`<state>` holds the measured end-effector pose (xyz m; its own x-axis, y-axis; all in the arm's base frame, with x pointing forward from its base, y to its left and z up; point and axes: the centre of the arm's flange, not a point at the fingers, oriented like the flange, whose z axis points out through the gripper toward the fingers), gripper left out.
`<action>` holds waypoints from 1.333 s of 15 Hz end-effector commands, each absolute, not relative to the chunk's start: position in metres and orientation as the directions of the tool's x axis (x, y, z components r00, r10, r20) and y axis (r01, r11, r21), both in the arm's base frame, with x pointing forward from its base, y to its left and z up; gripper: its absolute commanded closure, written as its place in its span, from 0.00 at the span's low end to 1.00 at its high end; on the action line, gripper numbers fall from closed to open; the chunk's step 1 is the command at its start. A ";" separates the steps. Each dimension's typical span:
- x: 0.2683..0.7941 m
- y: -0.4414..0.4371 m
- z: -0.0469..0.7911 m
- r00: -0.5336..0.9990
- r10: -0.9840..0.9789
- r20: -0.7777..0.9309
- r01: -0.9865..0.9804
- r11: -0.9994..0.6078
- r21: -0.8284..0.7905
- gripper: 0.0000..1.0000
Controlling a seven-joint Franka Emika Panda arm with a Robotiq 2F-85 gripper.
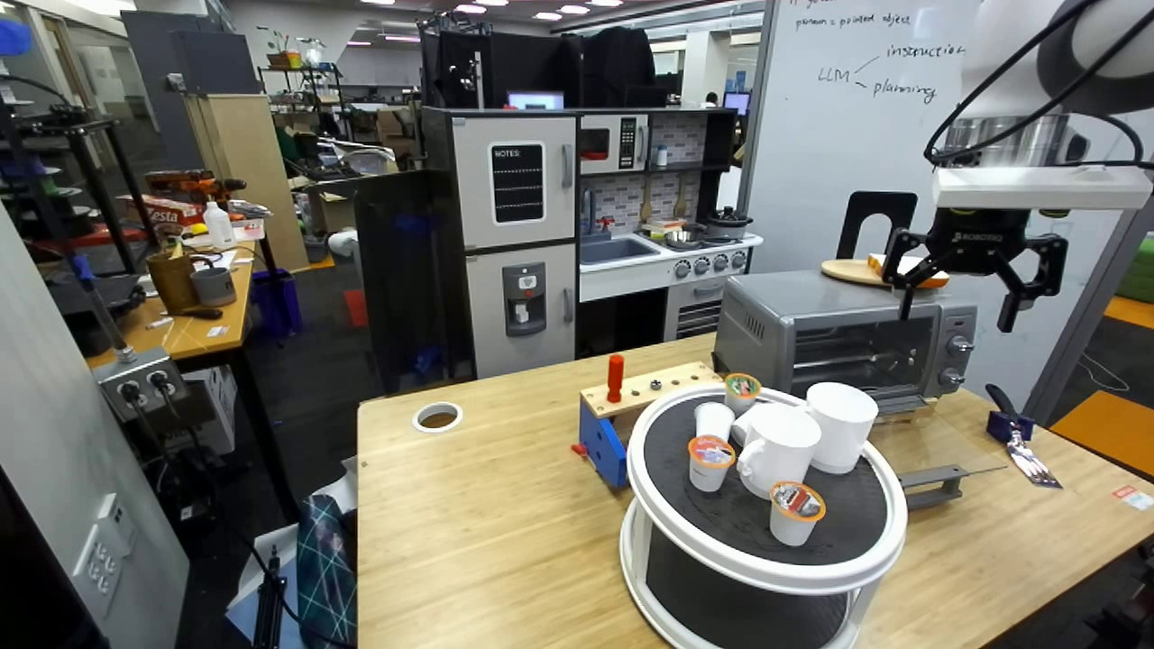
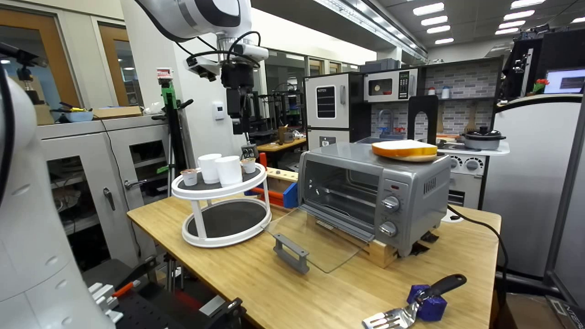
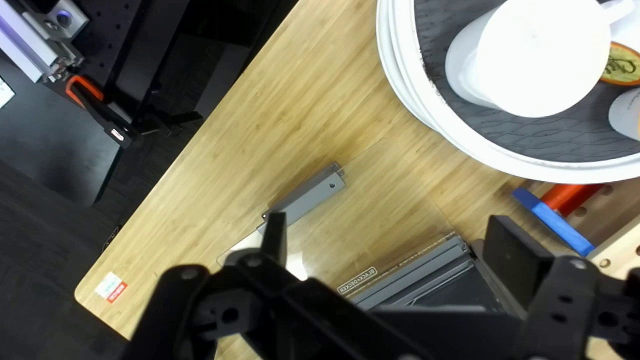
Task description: Open the oven door, place the mug on the right inside the oven
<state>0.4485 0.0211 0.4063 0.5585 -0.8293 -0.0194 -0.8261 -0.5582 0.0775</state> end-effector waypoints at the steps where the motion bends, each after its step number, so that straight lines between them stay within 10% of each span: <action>1: 0.449 0.021 0.406 0.559 -0.829 -0.019 -0.826 -0.558 0.078 0.00; 20: 0.453 0.069 0.418 0.707 -0.678 -0.202 -0.705 -0.696 -0.133 0.00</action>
<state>0.4503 0.0682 0.4192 0.6858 -0.7121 -0.1505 -0.7268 -0.6808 -0.0908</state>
